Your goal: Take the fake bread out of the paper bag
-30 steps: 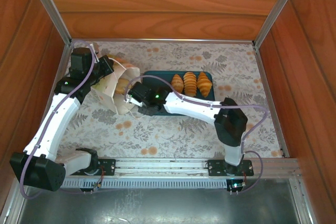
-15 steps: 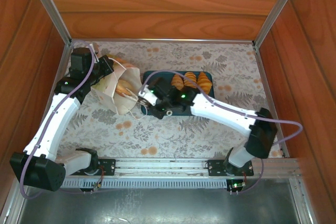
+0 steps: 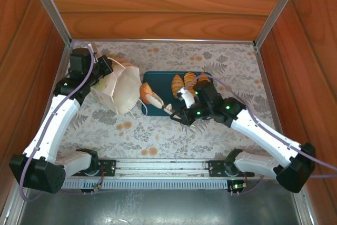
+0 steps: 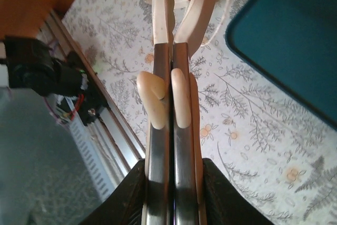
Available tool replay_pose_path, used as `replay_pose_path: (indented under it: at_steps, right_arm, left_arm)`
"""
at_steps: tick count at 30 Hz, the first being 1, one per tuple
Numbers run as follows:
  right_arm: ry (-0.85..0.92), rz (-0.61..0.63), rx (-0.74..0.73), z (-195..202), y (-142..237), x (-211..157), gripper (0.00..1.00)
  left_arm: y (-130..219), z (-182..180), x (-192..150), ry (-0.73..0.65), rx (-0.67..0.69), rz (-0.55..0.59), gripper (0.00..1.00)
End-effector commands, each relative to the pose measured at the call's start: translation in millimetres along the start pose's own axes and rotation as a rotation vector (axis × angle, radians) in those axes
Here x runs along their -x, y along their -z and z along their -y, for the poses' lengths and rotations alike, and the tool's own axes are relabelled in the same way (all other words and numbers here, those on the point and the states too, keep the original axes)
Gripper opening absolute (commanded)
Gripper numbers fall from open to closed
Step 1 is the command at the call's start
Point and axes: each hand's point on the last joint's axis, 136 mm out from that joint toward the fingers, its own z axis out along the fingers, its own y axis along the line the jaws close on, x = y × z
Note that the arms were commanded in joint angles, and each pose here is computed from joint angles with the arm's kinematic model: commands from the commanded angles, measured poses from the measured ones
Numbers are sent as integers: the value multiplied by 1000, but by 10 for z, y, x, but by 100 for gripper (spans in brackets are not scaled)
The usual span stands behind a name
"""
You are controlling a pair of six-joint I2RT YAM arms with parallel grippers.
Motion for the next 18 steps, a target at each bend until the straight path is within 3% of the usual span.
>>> replay_pose_path:
  at_steps: [1, 8, 18]
  right_arm:
    - [-132, 16, 139, -100, 69, -7, 23]
    - [-373, 13, 212, 187, -54, -50, 23]
    - [-559, -9, 321, 453, -224, -32, 26]
  left_arm:
    - [67, 20, 63, -3, -1, 46, 0]
    - [103, -4, 81, -5, 10, 63, 0]
    - [103, -15, 82, -6, 15, 65, 0]
